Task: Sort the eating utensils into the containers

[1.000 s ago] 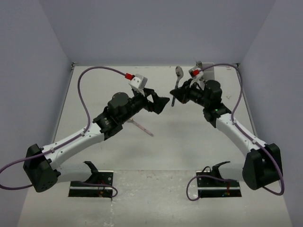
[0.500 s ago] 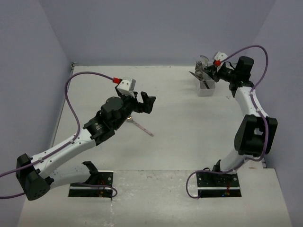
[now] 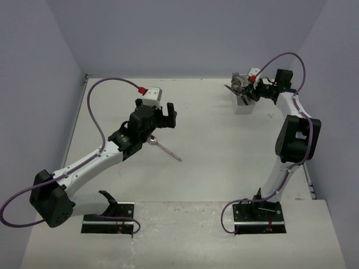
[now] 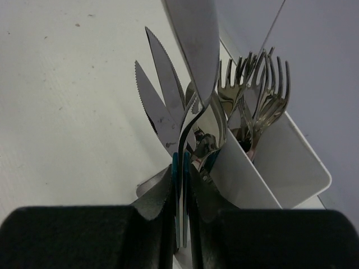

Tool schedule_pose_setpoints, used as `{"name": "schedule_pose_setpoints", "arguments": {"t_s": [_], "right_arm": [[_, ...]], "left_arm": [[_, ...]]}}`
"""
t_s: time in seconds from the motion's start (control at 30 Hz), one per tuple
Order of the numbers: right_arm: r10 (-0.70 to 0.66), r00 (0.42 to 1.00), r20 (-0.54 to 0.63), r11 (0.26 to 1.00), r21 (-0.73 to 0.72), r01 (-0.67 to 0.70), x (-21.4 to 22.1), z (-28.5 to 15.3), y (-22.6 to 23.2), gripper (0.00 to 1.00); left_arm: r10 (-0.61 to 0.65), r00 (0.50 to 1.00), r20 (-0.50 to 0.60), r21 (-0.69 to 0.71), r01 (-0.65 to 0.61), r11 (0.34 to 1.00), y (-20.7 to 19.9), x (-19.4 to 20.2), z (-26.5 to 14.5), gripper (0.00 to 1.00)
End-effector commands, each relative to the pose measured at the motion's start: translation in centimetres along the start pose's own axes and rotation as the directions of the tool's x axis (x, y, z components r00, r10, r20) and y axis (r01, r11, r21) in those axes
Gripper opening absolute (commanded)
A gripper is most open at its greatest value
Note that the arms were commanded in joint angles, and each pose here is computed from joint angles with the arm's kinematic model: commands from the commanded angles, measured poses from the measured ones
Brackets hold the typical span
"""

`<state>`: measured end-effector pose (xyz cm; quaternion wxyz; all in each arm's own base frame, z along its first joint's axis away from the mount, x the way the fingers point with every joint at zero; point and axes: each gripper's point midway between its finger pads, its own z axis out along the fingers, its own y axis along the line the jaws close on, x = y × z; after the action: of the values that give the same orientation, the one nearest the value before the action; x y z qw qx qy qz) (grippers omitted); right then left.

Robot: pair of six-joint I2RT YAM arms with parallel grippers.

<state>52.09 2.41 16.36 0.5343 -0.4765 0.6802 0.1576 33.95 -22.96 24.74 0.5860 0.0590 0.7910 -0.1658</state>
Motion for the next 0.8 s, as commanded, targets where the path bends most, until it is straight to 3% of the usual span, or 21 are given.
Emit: {"name": "schedule_pose_setpoints", "arguments": {"t_s": [0.0, 0.4, 0.5, 0.63, 0.77], "right_arm": [[-0.056, 0.998, -0.017, 0.998, 0.009, 0.056, 0.3, 0.3, -1.1, 0.03], [-0.001, 0.999, -0.043, 1.0, 0.004, 0.002, 2.9, 1.1, -1.7, 0.09], [0.021, 0.999, -0.033, 1.0, 0.009, -0.02, 2.8, 0.7, -1.8, 0.18], [0.033, 0.999, -0.015, 0.999, 0.027, -0.032, 2.2, -0.1, -2.1, 0.39], [0.009, 1.0, 0.004, 0.999, 0.036, -0.009, 0.2, -1.1, -2.0, 0.44]], "left_arm": [[-0.018, 0.999, 0.04, 0.029, 0.017, 0.999, 0.0, -2.3, 0.7, 1.0], [-0.015, 1.0, 0.019, -0.005, 0.015, 1.0, 0.9, -2.1, 1.8, 1.0], [-0.018, 1.0, 0.018, -0.011, 0.018, 1.0, 1.0, -2.2, 1.9, 1.0], [-0.029, 0.999, 0.02, -0.013, 0.029, 0.999, 1.0, -2.3, 1.9, 1.0], [-0.033, 0.999, -0.033, -0.043, 0.032, 0.999, 1.6, -1.0, 1.7, 1.0]]}}
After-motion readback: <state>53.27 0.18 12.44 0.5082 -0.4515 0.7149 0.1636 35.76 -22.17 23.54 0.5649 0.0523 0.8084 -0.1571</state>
